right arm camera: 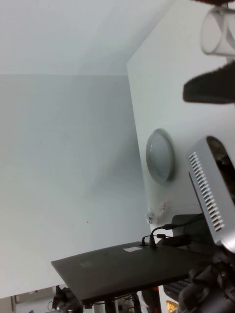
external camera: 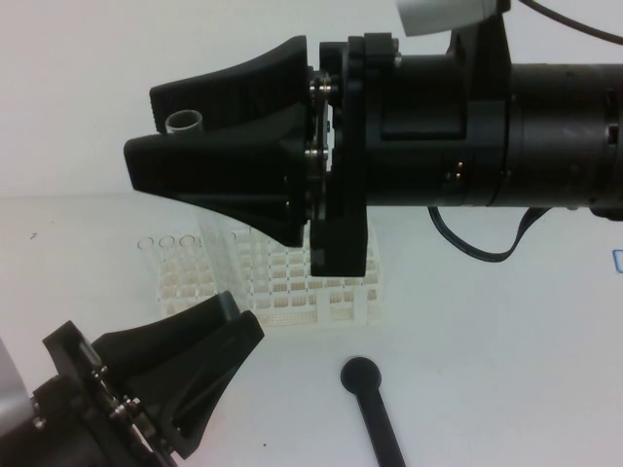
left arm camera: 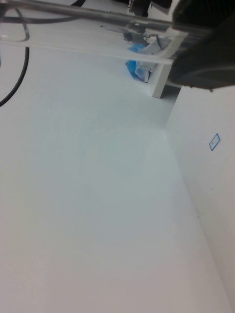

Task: Place the test tubes

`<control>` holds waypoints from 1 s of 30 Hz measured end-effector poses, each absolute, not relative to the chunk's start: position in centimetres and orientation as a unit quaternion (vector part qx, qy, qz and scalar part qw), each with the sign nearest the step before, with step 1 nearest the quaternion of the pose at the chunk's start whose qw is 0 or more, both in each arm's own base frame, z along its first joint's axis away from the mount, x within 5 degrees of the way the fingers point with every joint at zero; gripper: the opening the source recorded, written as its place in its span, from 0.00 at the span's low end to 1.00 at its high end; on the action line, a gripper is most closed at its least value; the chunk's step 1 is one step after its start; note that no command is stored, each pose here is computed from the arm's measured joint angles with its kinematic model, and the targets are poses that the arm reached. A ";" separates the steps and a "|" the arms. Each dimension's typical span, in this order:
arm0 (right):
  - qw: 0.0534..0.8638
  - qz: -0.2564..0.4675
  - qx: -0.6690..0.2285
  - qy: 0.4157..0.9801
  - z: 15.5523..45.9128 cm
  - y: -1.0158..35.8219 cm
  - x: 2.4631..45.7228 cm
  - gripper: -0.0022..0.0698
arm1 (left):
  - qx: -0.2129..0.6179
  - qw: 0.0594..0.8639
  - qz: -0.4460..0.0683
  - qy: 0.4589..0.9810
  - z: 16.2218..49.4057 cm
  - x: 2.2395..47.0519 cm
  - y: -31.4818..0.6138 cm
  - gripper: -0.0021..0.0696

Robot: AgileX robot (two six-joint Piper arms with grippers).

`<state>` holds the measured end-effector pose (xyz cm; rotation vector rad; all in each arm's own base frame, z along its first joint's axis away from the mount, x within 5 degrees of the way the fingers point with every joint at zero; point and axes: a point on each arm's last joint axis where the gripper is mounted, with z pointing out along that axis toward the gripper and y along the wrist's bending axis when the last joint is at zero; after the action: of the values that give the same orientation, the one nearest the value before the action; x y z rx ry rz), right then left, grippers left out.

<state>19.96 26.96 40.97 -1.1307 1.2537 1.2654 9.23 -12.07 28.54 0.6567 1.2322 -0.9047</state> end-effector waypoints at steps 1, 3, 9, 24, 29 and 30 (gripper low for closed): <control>0.494 0.521 -0.466 0.518 41.0 27.0 20.0 0.52 | 0.292 0.674 -0.403 0.546 28.6 9.2 -12.1 0.18; 0.494 0.521 -0.466 0.517 41.0 27.0 20.0 0.45 | 0.290 0.676 -0.407 0.541 28.7 9.2 -12.1 0.18; 0.493 0.522 -0.468 0.516 41.0 27.0 19.9 0.21 | 0.283 0.674 -0.413 0.543 28.7 9.2 -12.0 0.18; 0.500 0.515 -0.468 0.516 40.9 27.1 20.1 0.20 | 0.253 0.666 -0.425 0.558 28.7 9.4 -11.8 0.32; 0.534 0.470 -0.458 0.532 40.8 27.1 21.1 0.20 | 0.257 0.667 -0.402 0.573 28.8 9.1 -11.2 0.47; 0.544 0.457 -0.455 0.537 40.7 27.0 21.3 0.20 | 0.261 0.673 -0.395 0.568 28.9 8.9 -10.9 0.48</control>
<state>21.33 27.02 40.73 -1.0799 1.2751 1.0848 8.90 -10.94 28.91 0.5870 1.2790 -0.8881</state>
